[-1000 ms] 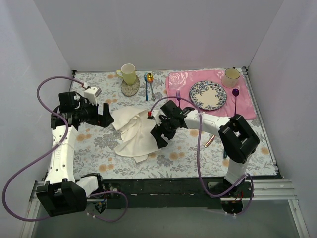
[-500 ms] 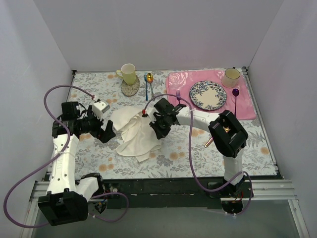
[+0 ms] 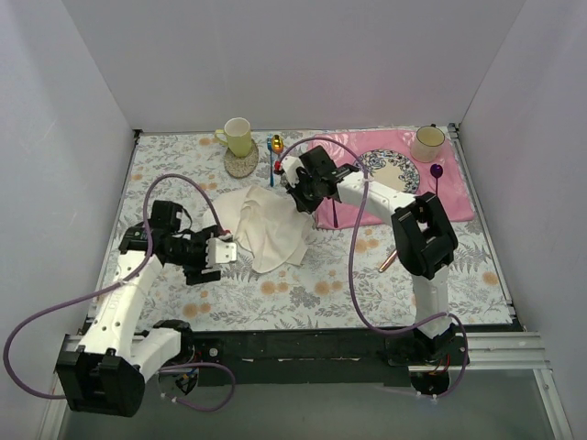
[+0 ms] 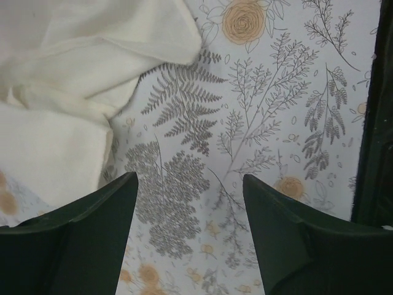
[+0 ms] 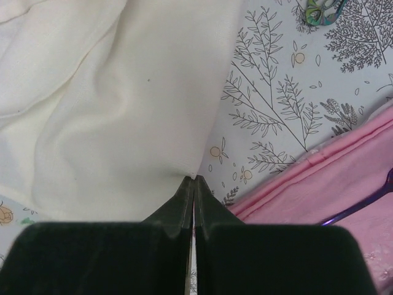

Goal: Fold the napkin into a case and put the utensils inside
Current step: Pick up the crumpled napkin from the center of the board.

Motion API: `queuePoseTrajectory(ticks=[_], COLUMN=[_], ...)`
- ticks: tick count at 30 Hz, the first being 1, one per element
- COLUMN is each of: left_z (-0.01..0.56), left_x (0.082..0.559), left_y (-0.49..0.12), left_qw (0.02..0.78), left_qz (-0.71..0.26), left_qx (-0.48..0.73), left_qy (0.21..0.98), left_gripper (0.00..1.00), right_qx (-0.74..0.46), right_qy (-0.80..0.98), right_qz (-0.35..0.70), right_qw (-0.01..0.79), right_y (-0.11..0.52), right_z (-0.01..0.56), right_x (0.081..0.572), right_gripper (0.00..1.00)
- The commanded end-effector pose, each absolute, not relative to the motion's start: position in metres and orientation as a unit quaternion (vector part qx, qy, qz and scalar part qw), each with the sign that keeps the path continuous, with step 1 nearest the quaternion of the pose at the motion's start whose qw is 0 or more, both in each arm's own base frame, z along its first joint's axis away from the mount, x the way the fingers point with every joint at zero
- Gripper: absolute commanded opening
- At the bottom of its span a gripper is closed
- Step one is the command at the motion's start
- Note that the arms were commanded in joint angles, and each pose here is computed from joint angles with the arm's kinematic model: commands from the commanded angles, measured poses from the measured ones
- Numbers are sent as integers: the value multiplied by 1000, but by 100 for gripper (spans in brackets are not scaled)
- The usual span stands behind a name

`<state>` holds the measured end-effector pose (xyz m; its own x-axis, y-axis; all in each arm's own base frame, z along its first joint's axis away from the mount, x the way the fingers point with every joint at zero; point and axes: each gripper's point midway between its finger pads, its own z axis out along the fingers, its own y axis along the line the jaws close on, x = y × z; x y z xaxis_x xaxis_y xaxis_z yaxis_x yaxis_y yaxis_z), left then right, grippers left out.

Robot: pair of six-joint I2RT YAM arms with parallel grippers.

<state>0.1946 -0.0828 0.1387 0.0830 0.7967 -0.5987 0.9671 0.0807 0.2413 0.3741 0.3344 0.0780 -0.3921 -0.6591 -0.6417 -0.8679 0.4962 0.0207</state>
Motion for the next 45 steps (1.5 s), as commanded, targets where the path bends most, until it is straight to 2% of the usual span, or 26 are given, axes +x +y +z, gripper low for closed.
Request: queuePoseTrajectory(ticks=[1, 6, 11, 20, 29, 31, 32, 33, 34, 35, 36, 37, 38, 39, 40, 41, 43, 44, 45], left_z=[136, 132, 106, 72, 53, 52, 53, 53, 56, 67, 78, 86, 109, 119, 131, 143, 175, 184, 200], left_x=[220, 225, 210, 210, 225, 228, 231, 233, 236, 243, 246, 247, 255, 256, 256, 259, 276, 284, 295], left_y=[-120, -172, -185, -192, -193, -195, -200, -200, -204, -213, -219, -222, -231, -233, -236, -238, -240, -241, -241], left_qw=[325, 360, 328, 274, 234, 237, 247, 252, 264, 287, 307, 319, 341, 349, 359, 371, 410, 423, 441], left_qz=[-95, -67, -54, -39, -30, -33, -29, -28, -29, -27, -35, -55, -60, -73, -101, -115, -128, -145, -147], left_qx=[760, 832, 884, 921, 925, 917, 913, 905, 897, 885, 872, 840, 821, 802, 768, 742, 692, 647, 623], left_qy=[554, 416, 328, 275, 298, 319, 322, 342, 354, 365, 381, 436, 454, 480, 521, 546, 580, 618, 630], left_gripper=[66, 57, 50, 47, 44, 35, 26, 8, 0, 0, 0, 0, 0, 0, 0, 0, 0, 0, 0], right_qx=[-487, -478, -473, -472, -470, -470, -470, -470, -470, -466, -458, -451, -425, -414, -399, -380, -329, -308, -287], right_qy=[801, 808, 810, 813, 814, 813, 813, 813, 812, 814, 817, 819, 828, 828, 830, 833, 835, 835, 840], right_qz=[194, 205, 216, 219, 221, 221, 220, 221, 222, 224, 228, 235, 244, 268, 282, 297, 341, 351, 374], right_qw=[289, 277, 271, 262, 260, 262, 262, 263, 265, 266, 266, 266, 271, 268, 269, 271, 278, 292, 270], right_y=[345, 347, 354, 353, 351, 350, 350, 350, 350, 350, 347, 346, 337, 335, 329, 322, 299, 281, 276], right_z=[82, 80, 83, 79, 80, 81, 82, 83, 85, 87, 92, 96, 107, 115, 122, 130, 150, 166, 161], right_x=[373, 370, 372, 369, 368, 368, 368, 368, 369, 369, 371, 372, 382, 383, 386, 391, 399, 404, 392], right_gripper=[1, 1, 1, 1, 1, 1, 1, 1, 1, 1, 4, 14, 21, 32, 53, 60, 68, 68, 68])
